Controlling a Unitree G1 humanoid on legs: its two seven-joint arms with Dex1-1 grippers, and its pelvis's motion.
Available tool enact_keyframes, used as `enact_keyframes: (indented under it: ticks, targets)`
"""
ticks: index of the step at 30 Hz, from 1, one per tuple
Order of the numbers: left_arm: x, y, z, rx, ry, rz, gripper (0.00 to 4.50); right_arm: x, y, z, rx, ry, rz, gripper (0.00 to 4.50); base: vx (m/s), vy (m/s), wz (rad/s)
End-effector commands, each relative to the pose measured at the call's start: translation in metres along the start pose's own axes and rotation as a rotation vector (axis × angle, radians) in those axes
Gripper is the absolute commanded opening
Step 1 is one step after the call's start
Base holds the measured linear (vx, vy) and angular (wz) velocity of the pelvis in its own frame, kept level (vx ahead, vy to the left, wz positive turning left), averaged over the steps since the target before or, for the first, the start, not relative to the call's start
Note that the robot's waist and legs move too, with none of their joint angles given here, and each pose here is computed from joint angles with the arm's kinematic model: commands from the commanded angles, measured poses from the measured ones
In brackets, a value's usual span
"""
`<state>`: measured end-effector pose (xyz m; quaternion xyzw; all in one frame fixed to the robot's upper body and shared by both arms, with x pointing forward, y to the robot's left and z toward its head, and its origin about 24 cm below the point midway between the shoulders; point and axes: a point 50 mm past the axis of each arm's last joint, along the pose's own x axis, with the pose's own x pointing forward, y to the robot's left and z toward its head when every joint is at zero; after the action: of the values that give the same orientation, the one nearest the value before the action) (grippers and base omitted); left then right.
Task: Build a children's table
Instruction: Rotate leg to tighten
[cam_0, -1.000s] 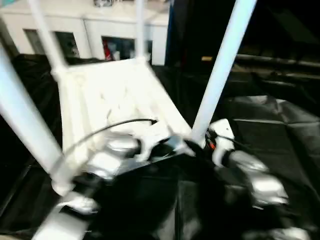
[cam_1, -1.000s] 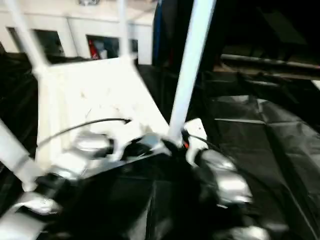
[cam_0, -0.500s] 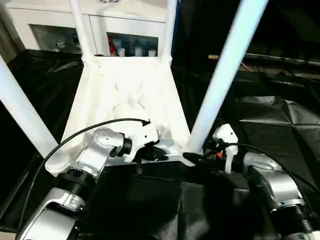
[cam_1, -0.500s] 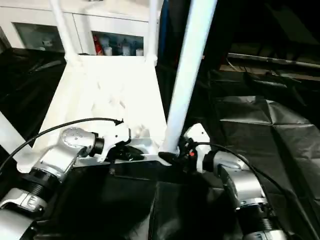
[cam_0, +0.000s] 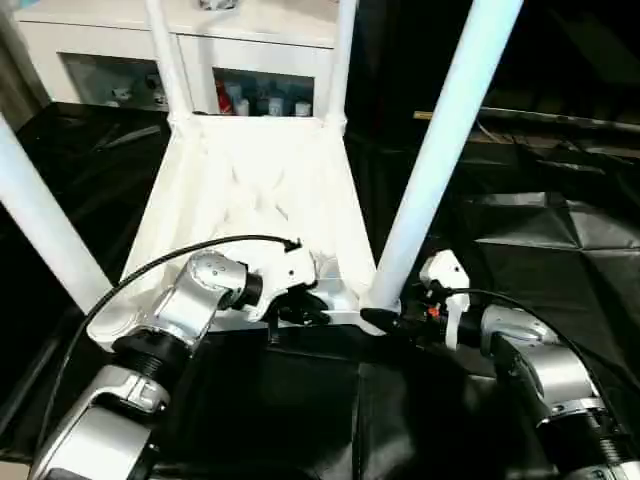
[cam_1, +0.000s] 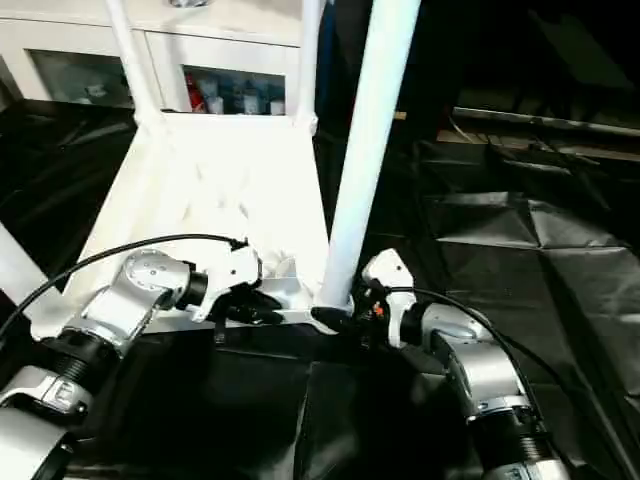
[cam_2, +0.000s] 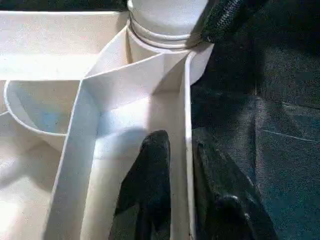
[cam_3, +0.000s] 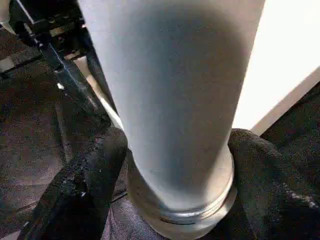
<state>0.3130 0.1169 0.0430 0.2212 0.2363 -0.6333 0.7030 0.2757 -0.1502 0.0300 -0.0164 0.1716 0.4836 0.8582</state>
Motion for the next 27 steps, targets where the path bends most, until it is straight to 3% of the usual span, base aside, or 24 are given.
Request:
enact_keyframes:
  ticks: [1,4,11,20,23,27]
  targets:
    - [0.01,-0.009,-0.025,-0.092,0.086,-0.025,0.4,0.007,0.006,0.008,-0.034,-0.037,0.043,3.45,0.0,0.0,0.0]
    - [0.01,-0.009,-0.026,-0.095,0.091,-0.034,0.08,0.007,0.004,0.013,-0.039,-0.069,0.031,3.45,0.0,0.0,0.0]
    - [0.01,-0.01,-0.026,-0.102,0.085,-0.039,0.03,0.003,0.002,0.012,-0.036,-0.074,0.034,3.45,0.0,0.0,0.0]
    - [0.01,-0.011,-0.027,-0.109,0.08,-0.046,0.0,0.0,-0.001,0.014,-0.022,-0.09,0.031,2.67,0.0,0.0,0.0]
    - [0.01,-0.011,-0.027,-0.112,0.076,-0.044,0.0,0.001,0.001,0.011,-0.014,-0.085,0.038,2.28,0.0,0.0,0.0]
    - [0.014,-0.01,-0.025,-0.128,0.048,-0.013,0.0,0.009,0.007,0.0,0.03,-0.066,0.015,2.15,0.0,0.0,0.0]
